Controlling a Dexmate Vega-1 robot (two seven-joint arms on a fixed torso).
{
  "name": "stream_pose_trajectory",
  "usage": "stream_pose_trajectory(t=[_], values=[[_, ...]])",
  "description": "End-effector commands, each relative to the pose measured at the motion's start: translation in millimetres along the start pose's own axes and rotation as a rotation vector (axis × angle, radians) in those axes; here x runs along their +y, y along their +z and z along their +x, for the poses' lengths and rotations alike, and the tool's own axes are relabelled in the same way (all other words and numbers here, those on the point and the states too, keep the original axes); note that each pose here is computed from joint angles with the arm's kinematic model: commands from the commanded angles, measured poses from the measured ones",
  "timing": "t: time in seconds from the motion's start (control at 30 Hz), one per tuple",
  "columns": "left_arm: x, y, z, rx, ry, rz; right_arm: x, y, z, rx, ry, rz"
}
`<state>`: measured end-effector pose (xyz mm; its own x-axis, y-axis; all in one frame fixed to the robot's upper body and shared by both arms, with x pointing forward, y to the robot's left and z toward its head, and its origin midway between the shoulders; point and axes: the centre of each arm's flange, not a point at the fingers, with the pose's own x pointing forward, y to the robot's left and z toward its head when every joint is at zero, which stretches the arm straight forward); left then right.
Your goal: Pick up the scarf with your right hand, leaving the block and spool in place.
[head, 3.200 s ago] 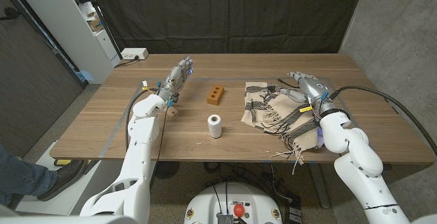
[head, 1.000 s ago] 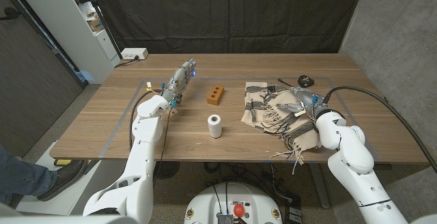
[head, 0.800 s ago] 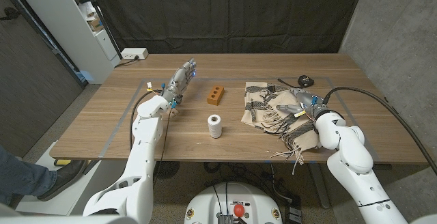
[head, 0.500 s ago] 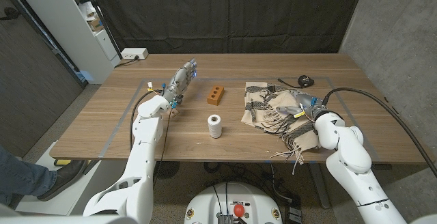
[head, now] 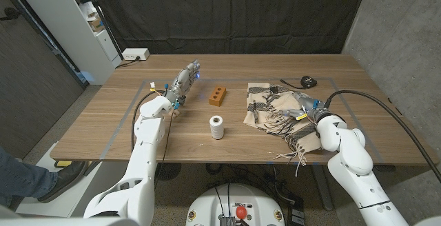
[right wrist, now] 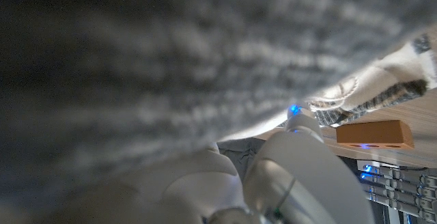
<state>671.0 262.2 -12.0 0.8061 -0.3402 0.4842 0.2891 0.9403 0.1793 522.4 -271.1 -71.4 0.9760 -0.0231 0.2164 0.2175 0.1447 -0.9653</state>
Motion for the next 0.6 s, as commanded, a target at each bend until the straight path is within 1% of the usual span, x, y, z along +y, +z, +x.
stream_pose_trajectory(t=[0.03,0.27,0.6], values=[[-0.9,-0.1,2.9,0.009,-0.005,0.008,11.5,-0.9,5.0,0.006,0.019,0.014],[-1.3,-0.8,3.2,0.011,-0.006,0.009,16.0,-0.7,7.9,0.012,0.024,0.015],[-1.3,-5.7,1.9,0.012,-0.006,-0.004,20.5,-0.7,11.9,0.020,0.039,0.010]])
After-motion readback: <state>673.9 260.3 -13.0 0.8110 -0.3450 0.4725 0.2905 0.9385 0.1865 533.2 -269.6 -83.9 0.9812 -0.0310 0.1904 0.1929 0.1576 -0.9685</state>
